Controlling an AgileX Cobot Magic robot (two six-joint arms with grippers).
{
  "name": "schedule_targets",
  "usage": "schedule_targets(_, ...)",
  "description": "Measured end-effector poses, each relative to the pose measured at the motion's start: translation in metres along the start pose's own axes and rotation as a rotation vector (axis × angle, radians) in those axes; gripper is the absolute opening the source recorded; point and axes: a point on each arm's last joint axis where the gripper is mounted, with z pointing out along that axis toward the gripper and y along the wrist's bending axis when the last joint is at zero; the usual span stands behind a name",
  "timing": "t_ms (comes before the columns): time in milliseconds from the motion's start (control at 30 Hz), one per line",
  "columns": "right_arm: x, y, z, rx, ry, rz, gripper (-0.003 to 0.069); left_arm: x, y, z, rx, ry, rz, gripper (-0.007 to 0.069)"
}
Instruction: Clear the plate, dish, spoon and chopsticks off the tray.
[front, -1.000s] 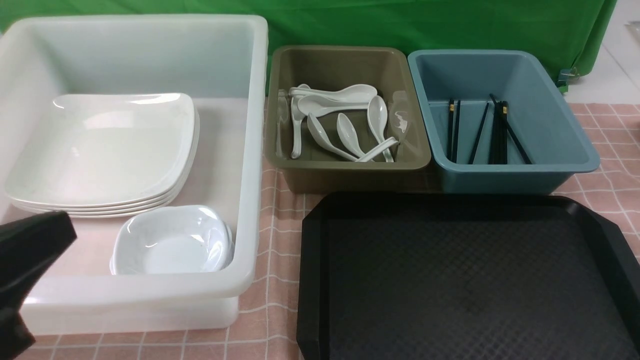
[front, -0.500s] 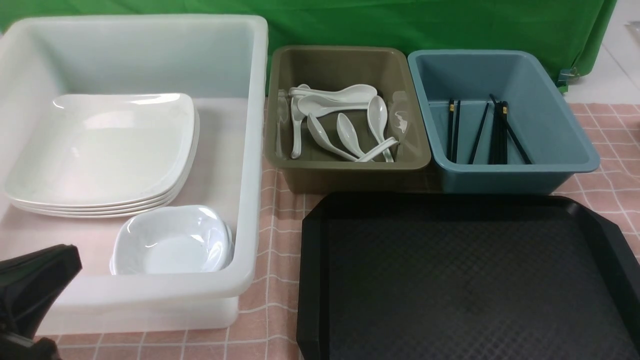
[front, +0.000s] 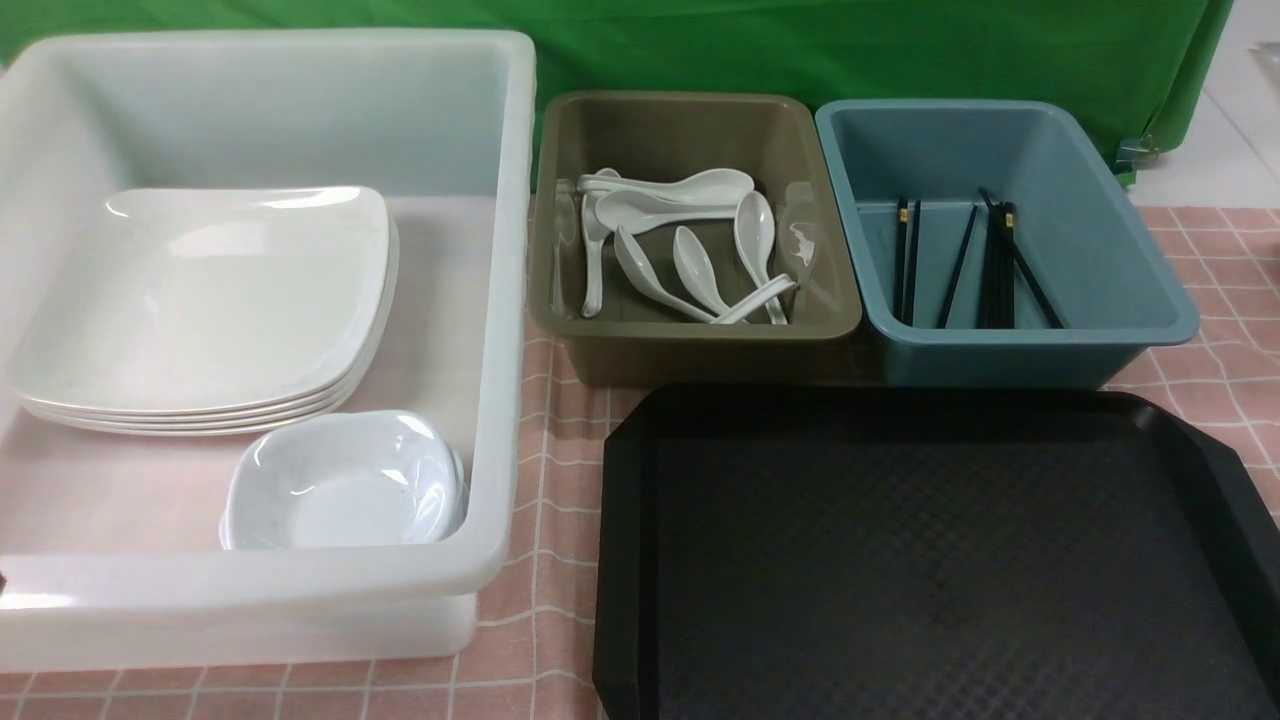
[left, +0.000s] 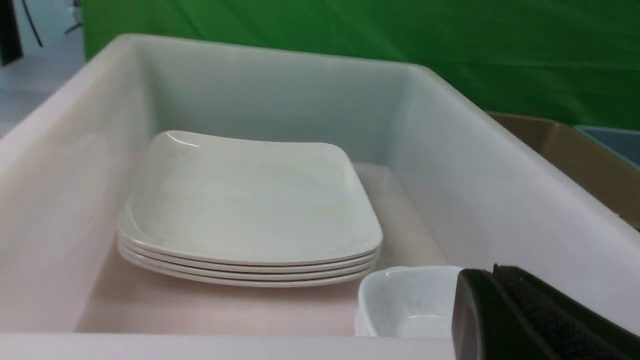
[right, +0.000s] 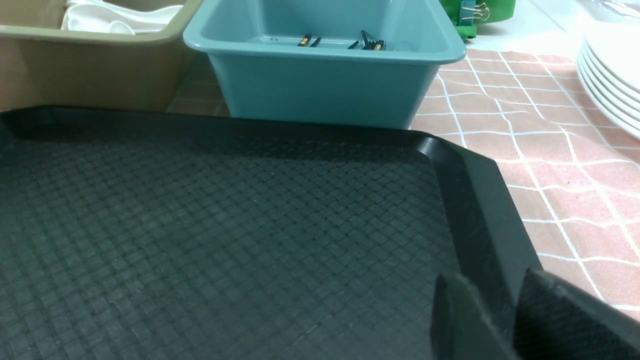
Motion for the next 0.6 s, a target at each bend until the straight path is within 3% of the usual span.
schedule_targets(167, 0.000, 0.000, 0.000, 0.000, 0.000, 0.000, 0.0241, 0.022, 0.005, 0.004, -0.026, 0.025, 0.021, -0.0001)
schedule_targets(600, 0.000, 0.000, 0.000, 0.000, 0.000, 0.000, 0.0241, 0.031, 0.004, 0.004, -0.011, 0.104, 0.027, 0.0000)
